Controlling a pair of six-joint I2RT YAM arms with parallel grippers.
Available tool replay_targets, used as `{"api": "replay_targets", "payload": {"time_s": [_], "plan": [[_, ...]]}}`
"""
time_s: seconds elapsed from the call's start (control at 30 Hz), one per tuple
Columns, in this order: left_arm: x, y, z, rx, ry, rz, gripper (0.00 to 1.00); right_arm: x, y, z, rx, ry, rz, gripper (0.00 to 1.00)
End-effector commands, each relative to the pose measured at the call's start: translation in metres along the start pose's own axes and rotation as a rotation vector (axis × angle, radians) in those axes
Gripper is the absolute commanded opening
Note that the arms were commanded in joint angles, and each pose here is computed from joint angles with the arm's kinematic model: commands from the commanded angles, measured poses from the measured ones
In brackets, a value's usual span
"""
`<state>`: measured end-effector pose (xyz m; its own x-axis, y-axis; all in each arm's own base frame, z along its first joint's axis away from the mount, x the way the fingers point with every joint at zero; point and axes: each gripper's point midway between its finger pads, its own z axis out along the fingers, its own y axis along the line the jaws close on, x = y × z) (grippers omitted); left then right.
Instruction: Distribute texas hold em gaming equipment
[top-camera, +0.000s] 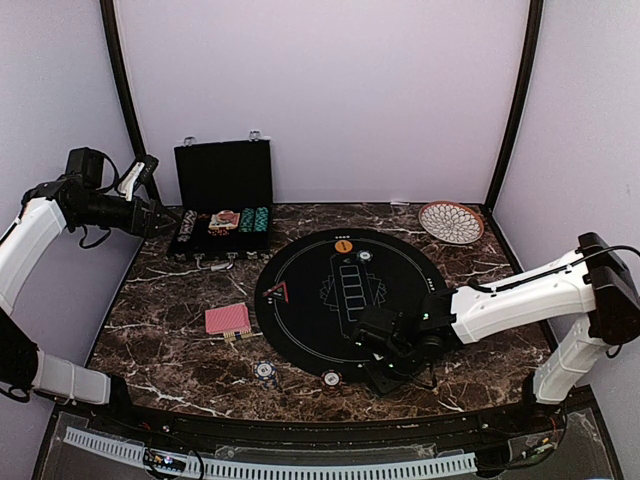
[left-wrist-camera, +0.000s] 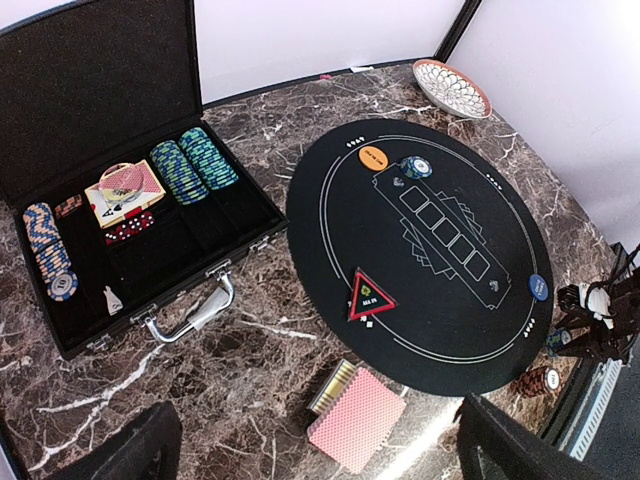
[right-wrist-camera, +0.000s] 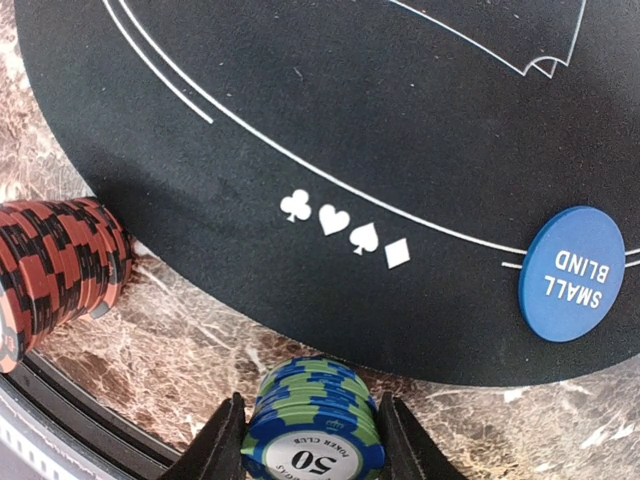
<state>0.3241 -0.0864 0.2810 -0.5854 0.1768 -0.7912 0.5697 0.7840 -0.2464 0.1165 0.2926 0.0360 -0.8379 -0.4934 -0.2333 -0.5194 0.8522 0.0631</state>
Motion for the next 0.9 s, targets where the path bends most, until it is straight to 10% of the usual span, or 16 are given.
{"api": "replay_targets", "payload": {"time_s": [0.0,0.63,0.87], "plan": [[-0.0045,-0.0043,-0.0094,-0.01,-0.014,0.02,0.99,0.0003,-0.0048,0.0005,0.016,0.006,-0.006,0.46],[-0.0045,-0.0038,-0.0101,-0.016,-0.014,0.023,0.99,0.0017,-0.0062,0.0022,0.02,0.006,0.003,0.45],[-0.0038,-0.0042,-0.01,-0.015,-0.013,0.023,0.99,0.0019,-0.006,0.0012,0.017,0.008,0.006,0.3]]}}
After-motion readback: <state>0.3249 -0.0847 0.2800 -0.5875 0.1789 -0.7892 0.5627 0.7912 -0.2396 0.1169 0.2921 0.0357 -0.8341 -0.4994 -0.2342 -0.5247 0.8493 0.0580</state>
